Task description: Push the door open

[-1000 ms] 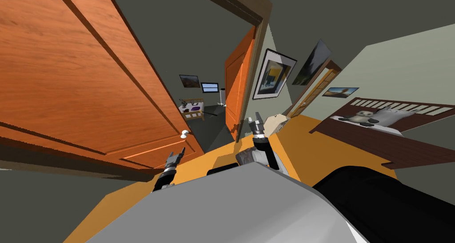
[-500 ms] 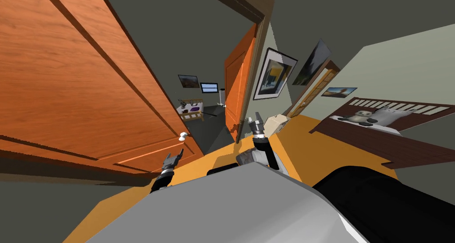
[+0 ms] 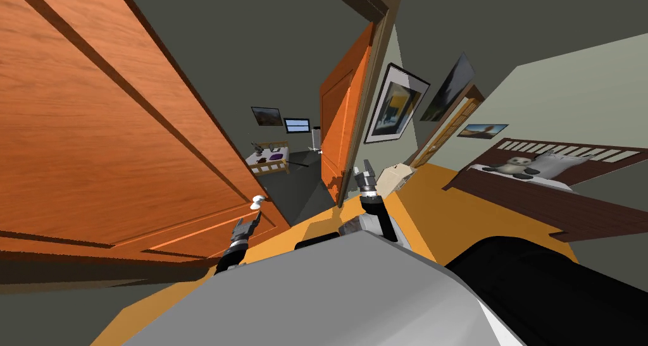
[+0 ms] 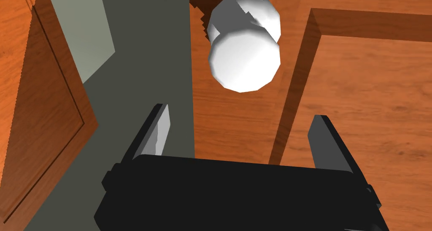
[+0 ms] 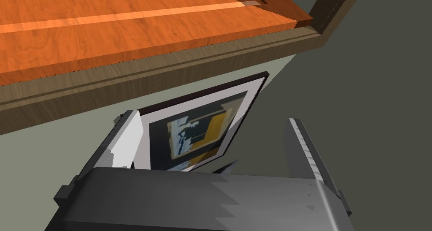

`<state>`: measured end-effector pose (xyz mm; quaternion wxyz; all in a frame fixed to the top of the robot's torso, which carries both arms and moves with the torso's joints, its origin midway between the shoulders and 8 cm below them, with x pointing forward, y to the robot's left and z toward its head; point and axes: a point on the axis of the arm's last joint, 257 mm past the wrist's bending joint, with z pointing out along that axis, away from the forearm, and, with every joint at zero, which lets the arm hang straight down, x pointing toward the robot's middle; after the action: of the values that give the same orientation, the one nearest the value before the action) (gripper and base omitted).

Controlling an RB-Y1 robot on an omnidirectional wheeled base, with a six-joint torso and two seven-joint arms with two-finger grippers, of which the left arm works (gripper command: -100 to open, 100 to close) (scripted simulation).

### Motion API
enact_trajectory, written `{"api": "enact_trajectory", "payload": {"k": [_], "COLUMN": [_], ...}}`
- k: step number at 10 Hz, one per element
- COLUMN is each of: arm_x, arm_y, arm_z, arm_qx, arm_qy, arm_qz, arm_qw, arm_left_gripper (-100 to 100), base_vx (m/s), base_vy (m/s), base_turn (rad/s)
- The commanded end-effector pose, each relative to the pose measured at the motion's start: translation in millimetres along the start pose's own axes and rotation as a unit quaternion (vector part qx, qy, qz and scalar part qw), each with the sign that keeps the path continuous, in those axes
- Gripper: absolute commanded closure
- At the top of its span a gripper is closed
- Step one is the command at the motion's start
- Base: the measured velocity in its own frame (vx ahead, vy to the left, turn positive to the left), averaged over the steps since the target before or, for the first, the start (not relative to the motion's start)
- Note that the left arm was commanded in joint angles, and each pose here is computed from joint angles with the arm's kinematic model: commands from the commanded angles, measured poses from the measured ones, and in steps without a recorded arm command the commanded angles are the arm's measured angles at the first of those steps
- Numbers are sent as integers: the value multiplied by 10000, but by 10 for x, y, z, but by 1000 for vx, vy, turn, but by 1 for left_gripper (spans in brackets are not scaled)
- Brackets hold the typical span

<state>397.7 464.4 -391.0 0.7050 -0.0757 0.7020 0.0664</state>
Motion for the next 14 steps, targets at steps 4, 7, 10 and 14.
{"api": "enact_trajectory", "payload": {"k": [4,7,10,14], "arm_x": [8,6,6,-22], "arm_y": [7,6,6,-3], "arm_z": [25,22,22,57], "arm_qx": [-78,-68,-68,-132], "arm_qy": [5,4,4,-53], "arm_qz": [2,2,2,-483], "arm_qw": [10000,10000,10000,9987], "arm_left_gripper": [-100,100,100,100], "base_vx": [196,16,-5,25], "base_vy": [62,4,0,8], "base_turn": [-33,-5,-4,-1]}}
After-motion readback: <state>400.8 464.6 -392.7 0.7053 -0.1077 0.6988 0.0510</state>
